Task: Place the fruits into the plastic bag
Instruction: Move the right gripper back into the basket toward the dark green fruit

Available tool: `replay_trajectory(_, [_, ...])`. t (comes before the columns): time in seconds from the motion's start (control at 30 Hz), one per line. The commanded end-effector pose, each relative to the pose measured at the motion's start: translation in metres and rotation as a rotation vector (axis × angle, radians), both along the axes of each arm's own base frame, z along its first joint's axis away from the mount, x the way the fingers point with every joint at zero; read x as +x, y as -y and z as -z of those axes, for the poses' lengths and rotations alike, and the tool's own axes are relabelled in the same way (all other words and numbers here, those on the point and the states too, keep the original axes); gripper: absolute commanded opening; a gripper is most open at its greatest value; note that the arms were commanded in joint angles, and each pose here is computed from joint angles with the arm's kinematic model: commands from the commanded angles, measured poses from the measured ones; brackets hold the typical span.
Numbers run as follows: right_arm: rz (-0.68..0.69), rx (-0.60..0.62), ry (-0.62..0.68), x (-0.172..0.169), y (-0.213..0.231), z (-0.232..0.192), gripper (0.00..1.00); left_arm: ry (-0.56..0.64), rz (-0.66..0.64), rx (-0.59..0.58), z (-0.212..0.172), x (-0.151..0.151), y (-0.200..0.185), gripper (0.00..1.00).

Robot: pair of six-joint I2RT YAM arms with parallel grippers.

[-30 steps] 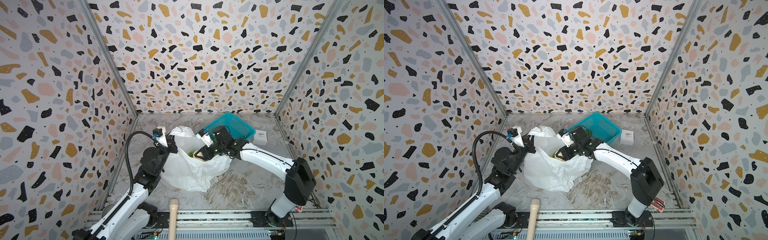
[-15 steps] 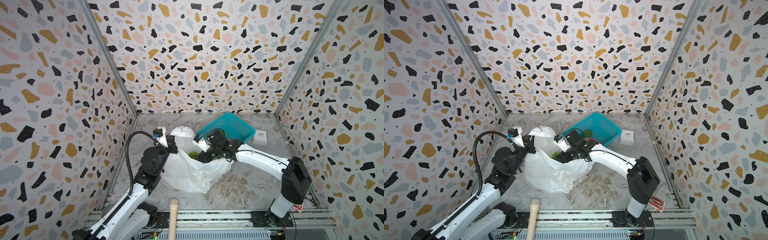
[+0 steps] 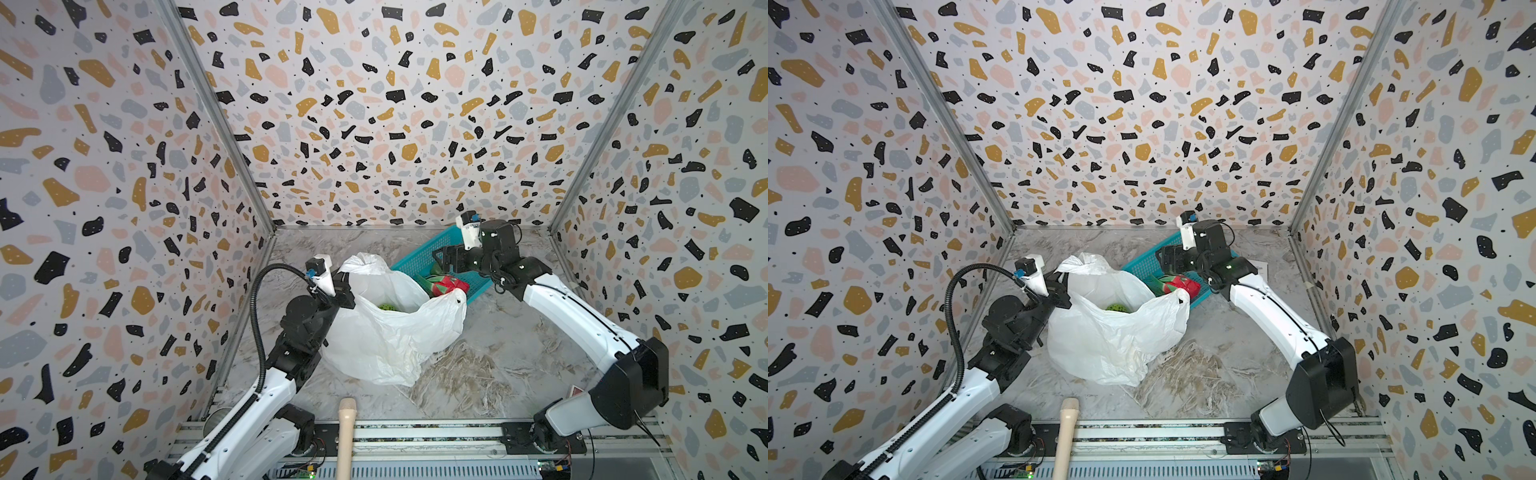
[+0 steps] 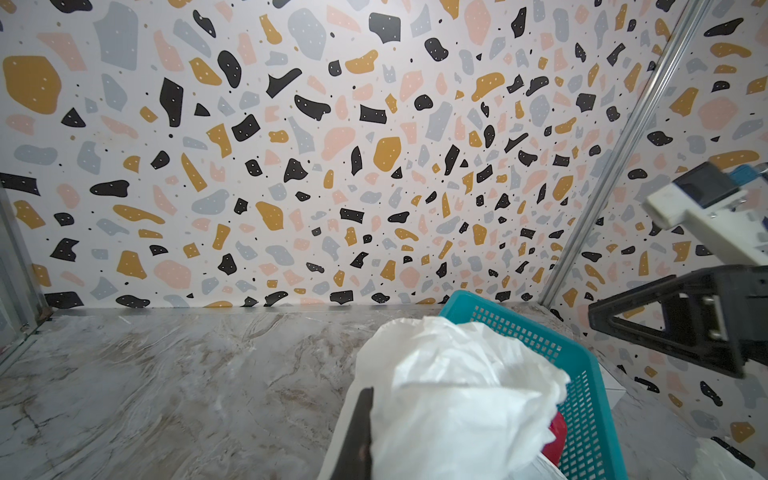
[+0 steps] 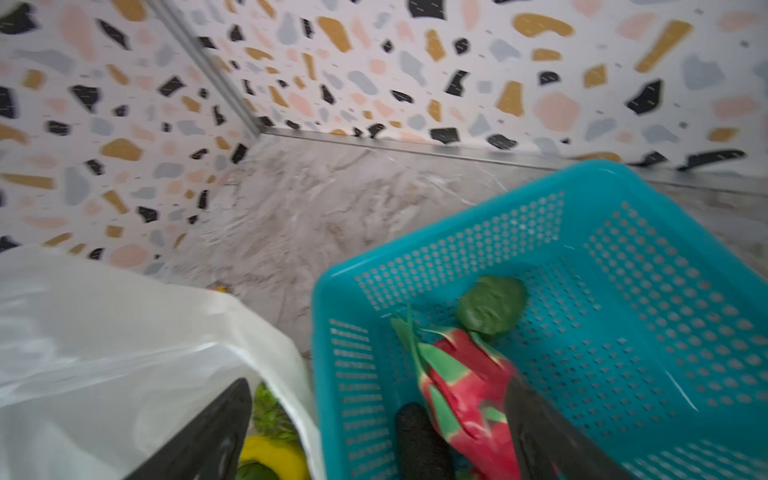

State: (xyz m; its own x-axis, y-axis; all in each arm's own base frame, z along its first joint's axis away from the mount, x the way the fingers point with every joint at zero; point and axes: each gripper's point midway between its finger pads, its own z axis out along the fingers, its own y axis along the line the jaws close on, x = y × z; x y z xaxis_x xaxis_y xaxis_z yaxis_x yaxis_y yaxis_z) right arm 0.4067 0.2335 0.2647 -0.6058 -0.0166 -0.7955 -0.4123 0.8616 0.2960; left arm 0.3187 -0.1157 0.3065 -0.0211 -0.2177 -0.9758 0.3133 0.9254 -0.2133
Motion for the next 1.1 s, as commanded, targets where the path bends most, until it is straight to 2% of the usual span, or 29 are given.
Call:
replay_trajectory(0.0, [0.070, -0.099, -0.124, 0.010, 0.014, 0.034, 0.95, 0.037, -0.016, -0.004, -0.009, -0.002, -0.004, 0.00])
replay_trajectory(0.23, [0.080, -0.310, -0.305, 0.028, 0.019, 0.110, 0.95, 0.040, -0.020, 0.001, -0.011, -0.002, -0.005, 0.00])
replay_trajectory(0.47, [0.074, -0.511, -0.397, 0.022, 0.027, 0.156, 0.97, 0.047, -0.031, 0.013, -0.012, -0.004, -0.007, 0.00])
replay_trajectory(0.8, [0.085, -0.602, -0.495, 0.015, 0.040, 0.206, 1.00, 0.054, -0.032, 0.016, -0.013, -0.002, -0.007, 0.00])
replay_trajectory(0.97, [0.217, -0.635, -0.438, 0.041, 0.065, 0.202, 0.98, 0.054, -0.030, 0.021, -0.015, -0.001, -0.006, 0.00])
replay_trajectory(1.07, [0.288, -0.554, -0.420, 0.066, 0.079, 0.186, 0.97, 0.054, -0.026, 0.023, -0.016, 0.000, -0.005, 0.00])
